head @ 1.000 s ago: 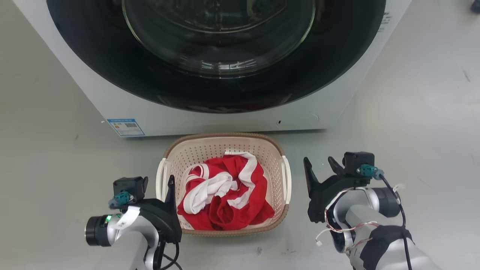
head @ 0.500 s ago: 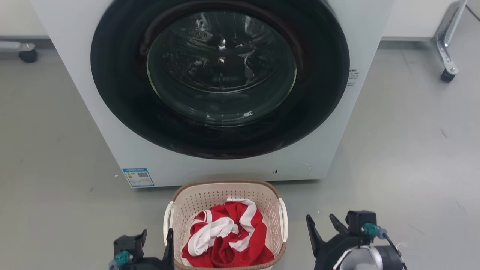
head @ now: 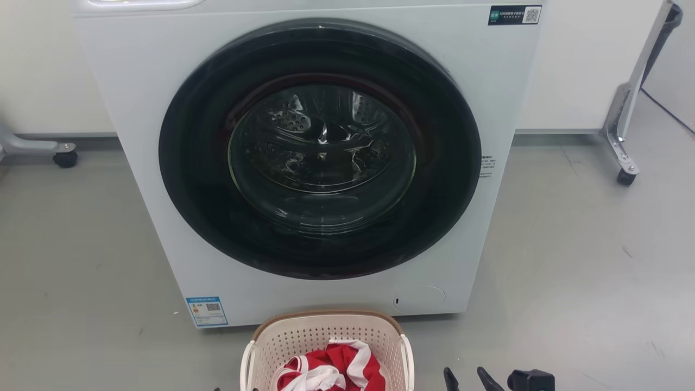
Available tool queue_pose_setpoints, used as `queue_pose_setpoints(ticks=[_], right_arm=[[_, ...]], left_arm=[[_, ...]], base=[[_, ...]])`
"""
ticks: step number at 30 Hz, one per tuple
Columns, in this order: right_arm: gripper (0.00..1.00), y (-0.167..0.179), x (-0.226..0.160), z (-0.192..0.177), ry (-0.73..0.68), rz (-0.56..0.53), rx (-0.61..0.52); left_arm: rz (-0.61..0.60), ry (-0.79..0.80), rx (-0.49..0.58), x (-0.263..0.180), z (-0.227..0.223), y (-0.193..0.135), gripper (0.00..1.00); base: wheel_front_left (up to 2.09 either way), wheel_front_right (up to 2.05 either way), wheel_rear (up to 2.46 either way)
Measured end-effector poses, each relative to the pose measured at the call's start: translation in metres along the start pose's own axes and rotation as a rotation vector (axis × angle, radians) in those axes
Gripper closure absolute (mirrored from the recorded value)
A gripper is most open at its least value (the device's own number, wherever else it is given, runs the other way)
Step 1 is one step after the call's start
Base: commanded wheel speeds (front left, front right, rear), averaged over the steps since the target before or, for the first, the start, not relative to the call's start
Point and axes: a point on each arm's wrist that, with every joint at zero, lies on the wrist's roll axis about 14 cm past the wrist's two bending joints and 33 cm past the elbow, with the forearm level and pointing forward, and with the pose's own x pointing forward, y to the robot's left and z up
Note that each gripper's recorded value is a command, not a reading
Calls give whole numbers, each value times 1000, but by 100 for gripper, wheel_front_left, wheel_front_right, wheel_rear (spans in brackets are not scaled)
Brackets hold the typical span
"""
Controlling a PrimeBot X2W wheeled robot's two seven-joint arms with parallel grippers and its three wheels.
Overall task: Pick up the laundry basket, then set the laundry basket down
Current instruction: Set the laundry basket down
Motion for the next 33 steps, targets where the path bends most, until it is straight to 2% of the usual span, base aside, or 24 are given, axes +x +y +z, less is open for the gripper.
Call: queue_pose_setpoints(ticks=[10,33], right_arm=[[0,-15,-23,8,-89,-61,15],[0,-31,-55,41,-272,-160,-43]], left_arm=[[-10,-80,16,-16,16,-6,0],[72,-146,38,-27,29,13,0]], base=[[0,0,0],[0,0,0]])
